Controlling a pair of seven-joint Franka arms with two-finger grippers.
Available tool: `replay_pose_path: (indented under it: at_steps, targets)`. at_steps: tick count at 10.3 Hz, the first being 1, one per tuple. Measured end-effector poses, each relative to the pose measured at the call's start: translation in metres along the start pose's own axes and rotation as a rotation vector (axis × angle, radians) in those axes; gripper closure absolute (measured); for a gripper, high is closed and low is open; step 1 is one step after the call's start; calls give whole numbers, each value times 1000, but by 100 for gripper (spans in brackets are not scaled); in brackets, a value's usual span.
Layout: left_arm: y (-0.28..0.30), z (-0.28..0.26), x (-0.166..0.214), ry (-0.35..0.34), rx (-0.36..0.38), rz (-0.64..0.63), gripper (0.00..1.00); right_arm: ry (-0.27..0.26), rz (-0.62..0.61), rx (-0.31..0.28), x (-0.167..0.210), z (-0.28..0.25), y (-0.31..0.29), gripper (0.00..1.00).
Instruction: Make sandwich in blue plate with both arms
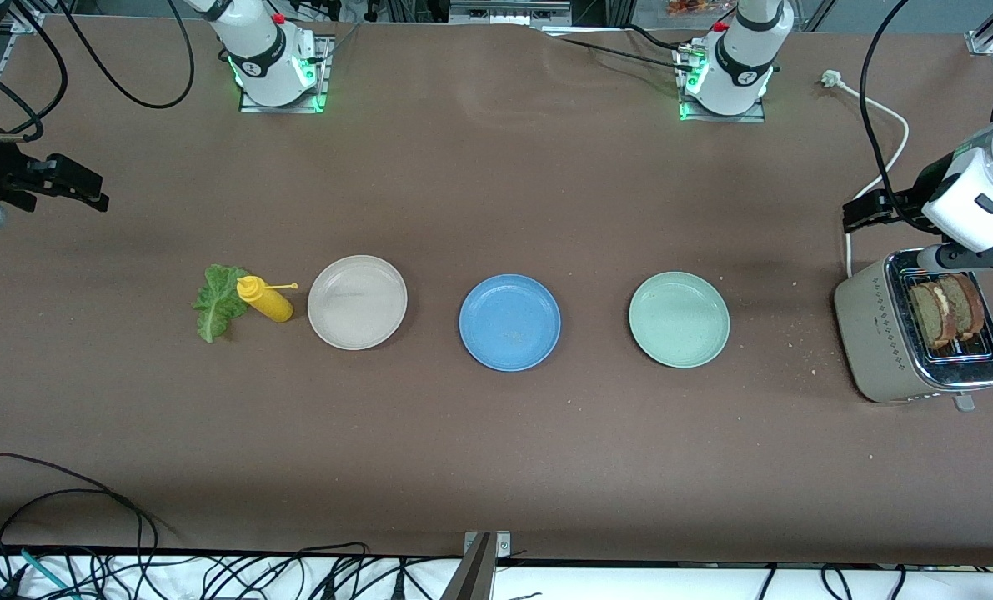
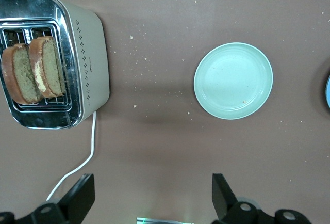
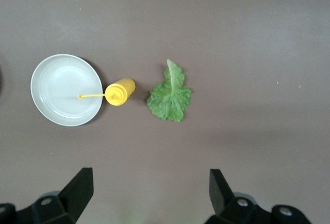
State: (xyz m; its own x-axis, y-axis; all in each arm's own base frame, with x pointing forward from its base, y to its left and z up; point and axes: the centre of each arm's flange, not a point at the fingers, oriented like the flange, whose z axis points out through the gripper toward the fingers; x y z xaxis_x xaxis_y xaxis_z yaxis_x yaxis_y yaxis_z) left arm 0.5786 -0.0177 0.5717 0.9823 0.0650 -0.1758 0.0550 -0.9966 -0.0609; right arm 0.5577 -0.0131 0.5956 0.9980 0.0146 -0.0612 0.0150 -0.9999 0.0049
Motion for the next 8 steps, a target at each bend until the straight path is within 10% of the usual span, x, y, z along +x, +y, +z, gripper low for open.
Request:
replay_pose_path:
  at_steps: [8]
  targets:
    - [-1, 0, 0, 0, 0, -2, 0, -8, 0, 0, -1, 0, 0, 0]
